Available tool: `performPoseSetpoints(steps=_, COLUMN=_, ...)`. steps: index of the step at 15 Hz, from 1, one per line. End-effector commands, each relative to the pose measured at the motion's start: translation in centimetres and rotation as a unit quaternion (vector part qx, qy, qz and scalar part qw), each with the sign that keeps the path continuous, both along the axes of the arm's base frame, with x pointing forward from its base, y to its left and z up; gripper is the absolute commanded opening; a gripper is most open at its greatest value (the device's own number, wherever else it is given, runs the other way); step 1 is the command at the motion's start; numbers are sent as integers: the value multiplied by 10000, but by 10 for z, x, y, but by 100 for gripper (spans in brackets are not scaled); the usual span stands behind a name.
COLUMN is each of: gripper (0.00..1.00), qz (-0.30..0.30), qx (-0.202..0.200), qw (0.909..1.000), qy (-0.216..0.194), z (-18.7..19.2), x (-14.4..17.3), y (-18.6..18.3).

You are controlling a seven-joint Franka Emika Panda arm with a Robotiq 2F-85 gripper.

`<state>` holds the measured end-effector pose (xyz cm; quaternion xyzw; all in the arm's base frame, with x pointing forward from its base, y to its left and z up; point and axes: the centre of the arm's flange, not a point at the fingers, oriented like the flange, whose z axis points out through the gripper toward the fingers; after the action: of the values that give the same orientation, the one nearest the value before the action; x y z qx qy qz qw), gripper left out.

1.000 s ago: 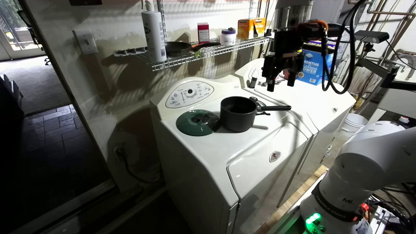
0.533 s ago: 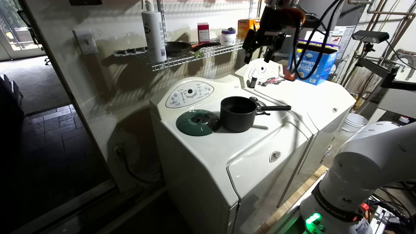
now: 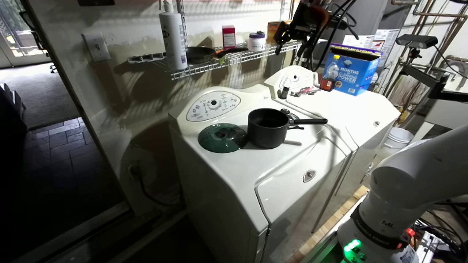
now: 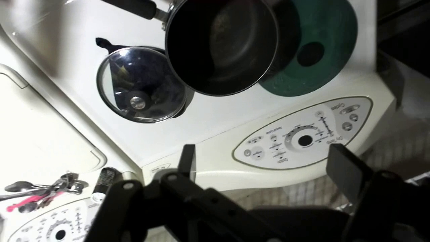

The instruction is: Close the pot

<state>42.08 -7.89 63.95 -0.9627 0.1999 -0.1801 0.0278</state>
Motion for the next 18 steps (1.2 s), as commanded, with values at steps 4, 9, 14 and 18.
performPoseSetpoints(steps=4, gripper=100, qz=-1614, qx=-25, qw=9860, qy=421, z=-23, x=31, y=-78)
performPoseSetpoints(steps=9, gripper=100, qz=-1184, qx=21, qw=9924, qy=324, z=-25, x=18, y=-69)
performPoseSetpoints(steps=14, gripper=100, qz=-1471, qx=124, qw=9865, qy=710, z=-38, x=49, y=-80)
performPoseSetpoints(steps=18, gripper=100, qz=-1919, qx=305, qw=9728, qy=1258, z=-95, x=94, y=-100)
